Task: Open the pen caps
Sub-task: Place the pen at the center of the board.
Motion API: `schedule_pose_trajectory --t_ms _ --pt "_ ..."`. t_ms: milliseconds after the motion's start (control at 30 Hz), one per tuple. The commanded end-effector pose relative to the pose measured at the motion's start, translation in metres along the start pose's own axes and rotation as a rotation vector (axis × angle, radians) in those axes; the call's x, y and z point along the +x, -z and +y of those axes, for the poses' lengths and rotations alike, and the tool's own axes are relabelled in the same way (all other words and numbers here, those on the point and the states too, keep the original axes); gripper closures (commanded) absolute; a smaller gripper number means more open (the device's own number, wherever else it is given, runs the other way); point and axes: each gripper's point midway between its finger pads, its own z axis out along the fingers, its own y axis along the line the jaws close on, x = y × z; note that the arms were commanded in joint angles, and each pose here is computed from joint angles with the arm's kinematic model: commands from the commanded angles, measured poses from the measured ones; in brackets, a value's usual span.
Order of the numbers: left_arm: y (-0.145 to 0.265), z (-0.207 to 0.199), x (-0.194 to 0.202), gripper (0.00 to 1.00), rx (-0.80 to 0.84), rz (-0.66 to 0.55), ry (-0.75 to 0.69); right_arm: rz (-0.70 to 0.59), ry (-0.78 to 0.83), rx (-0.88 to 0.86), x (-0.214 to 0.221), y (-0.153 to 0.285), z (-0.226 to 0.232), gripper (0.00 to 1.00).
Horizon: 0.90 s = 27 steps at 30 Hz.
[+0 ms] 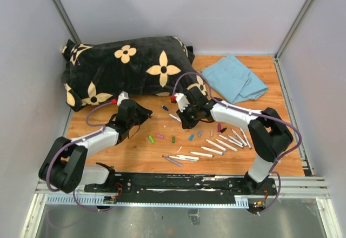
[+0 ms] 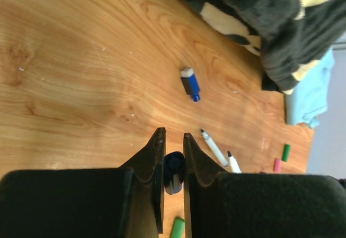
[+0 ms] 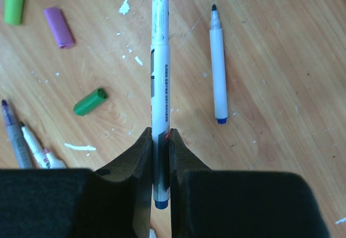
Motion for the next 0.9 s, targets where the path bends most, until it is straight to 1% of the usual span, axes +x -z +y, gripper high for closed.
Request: schedule_pose_trajectory --t_ms 0,167,333,500,533,600,667,800,867 --pt "-0.015 0.001 0.001 1.0 -0.058 0.028 -0.002 0.03 0.033 0.063 -0.006 -0.006 -0.006 0.93" --pt "-0.035 0.009 0.012 1.0 -0.11 0.08 -0.009 0.065 0.041 0.07 -0.002 -0.016 -0.007 0.91" --pt "-0.047 0.017 0.018 1.0 -0.14 0.092 -0.001 0.092 0.043 0.074 0.003 -0.021 -0.008 0.89" --pt "-0.055 0.019 0.023 0.95 -0.154 0.115 0.002 0.117 0.042 0.078 0.008 -0.025 -0.008 0.87" --pt "-0.055 0.02 0.024 0.94 -0.156 0.119 0.002 0.122 0.043 0.077 0.009 -0.026 -0.008 0.86" --pt "-0.057 0.021 0.025 0.84 -0.161 0.122 0.005 0.129 0.041 0.079 0.01 -0.027 -0.009 0.86" --pt "-0.057 0.023 0.026 0.77 -0.166 0.124 0.008 0.132 0.041 0.079 0.011 -0.027 -0.009 0.84" --pt "-0.057 0.025 0.028 0.69 -0.171 0.128 0.013 0.139 0.04 0.077 0.012 -0.028 -0.009 0.82" --pt "-0.056 0.025 0.028 0.67 -0.171 0.128 0.013 0.149 0.038 0.073 0.014 -0.03 -0.009 0.81"
